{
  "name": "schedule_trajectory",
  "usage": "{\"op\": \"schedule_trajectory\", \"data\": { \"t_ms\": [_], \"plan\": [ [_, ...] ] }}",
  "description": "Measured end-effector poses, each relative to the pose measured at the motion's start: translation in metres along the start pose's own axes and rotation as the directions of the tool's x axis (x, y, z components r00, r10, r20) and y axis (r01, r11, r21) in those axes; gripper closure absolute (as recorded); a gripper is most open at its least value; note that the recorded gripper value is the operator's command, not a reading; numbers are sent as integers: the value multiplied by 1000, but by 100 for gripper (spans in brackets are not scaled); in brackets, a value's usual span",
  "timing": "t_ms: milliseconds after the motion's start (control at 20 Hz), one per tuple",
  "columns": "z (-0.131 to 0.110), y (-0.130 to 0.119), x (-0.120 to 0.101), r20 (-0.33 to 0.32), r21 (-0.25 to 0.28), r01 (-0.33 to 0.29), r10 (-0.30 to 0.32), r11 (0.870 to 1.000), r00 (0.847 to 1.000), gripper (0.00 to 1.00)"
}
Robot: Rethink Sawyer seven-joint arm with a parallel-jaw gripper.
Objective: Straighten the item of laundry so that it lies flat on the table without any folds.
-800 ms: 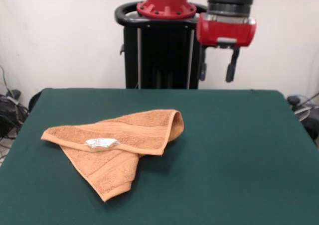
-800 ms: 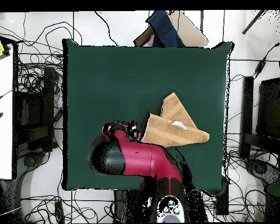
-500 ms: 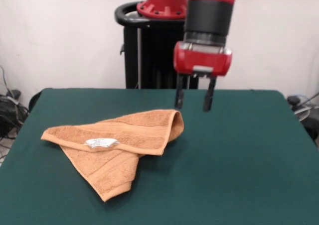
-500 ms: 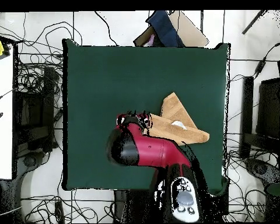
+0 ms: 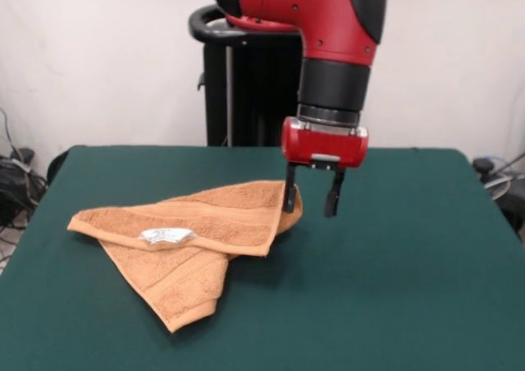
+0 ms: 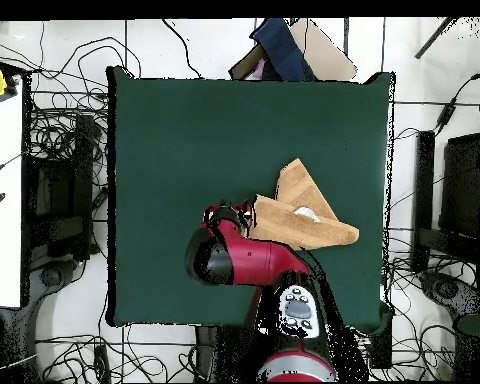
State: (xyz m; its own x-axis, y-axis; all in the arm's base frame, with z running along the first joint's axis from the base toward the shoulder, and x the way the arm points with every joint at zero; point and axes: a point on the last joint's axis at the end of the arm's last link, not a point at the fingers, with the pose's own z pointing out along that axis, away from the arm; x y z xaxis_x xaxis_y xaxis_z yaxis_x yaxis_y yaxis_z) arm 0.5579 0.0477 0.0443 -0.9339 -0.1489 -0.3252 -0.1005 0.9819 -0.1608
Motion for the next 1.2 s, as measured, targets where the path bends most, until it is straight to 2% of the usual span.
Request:
{"op": "schedule_trajectory", "data": {
  "t_ms": [200, 600, 800, 1200],
  "plan": [
    [3, 8, 18, -34, 29, 46, -45, 999, 998, 0],
    [11, 12, 54, -75, 103, 136, -129, 985, 989, 0],
    [21, 7, 62, -69, 120, 148, -141, 982, 988, 0],
    [52, -1, 71, 1, 146, 162, -164, 976, 987, 0]
  ]
}}
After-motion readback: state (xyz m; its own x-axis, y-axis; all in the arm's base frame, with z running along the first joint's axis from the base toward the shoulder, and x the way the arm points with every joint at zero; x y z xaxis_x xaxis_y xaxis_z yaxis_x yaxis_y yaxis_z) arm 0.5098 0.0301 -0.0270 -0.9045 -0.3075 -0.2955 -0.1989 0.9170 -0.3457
